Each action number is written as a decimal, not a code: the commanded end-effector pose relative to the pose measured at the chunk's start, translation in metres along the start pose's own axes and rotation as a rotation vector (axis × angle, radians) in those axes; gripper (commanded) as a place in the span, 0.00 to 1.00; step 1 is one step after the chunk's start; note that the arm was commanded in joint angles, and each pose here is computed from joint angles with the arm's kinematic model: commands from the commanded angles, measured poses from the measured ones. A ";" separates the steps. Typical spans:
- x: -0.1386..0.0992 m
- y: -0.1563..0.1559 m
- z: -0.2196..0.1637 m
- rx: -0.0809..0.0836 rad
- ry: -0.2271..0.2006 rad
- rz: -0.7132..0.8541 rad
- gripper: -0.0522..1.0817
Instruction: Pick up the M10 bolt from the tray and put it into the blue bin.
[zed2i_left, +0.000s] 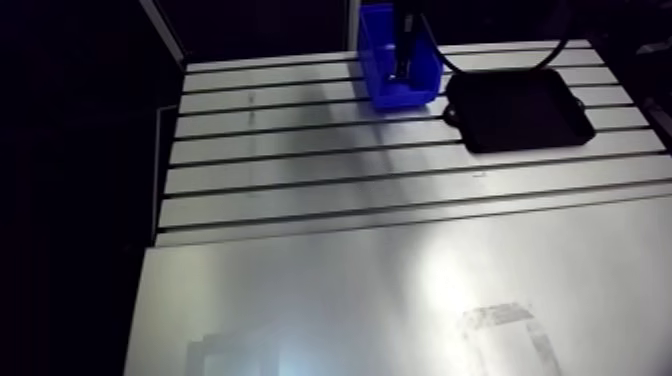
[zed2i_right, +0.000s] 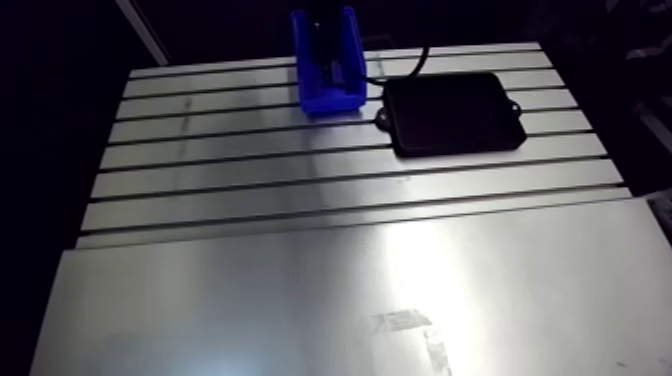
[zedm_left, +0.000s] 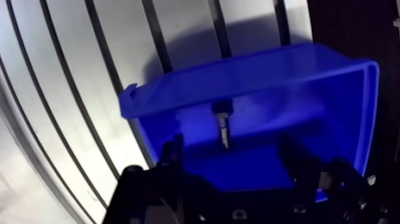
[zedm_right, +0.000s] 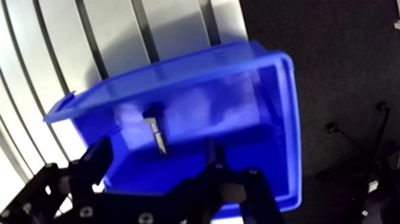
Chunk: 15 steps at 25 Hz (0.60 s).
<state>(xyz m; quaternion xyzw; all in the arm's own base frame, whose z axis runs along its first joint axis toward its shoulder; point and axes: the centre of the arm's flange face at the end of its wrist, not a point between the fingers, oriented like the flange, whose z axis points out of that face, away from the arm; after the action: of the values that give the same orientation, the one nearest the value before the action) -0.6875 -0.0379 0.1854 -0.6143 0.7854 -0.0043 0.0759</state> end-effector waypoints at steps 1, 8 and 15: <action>-0.006 -0.005 -0.041 -0.060 -0.010 0.000 0.06; -0.015 -0.023 -0.108 -0.121 0.000 0.021 0.06; -0.024 -0.050 -0.174 -0.115 0.022 0.254 0.06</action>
<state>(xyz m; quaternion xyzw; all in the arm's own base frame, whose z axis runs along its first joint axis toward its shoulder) -0.6708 -0.0392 0.3140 -0.5827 0.8107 0.0377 0.0422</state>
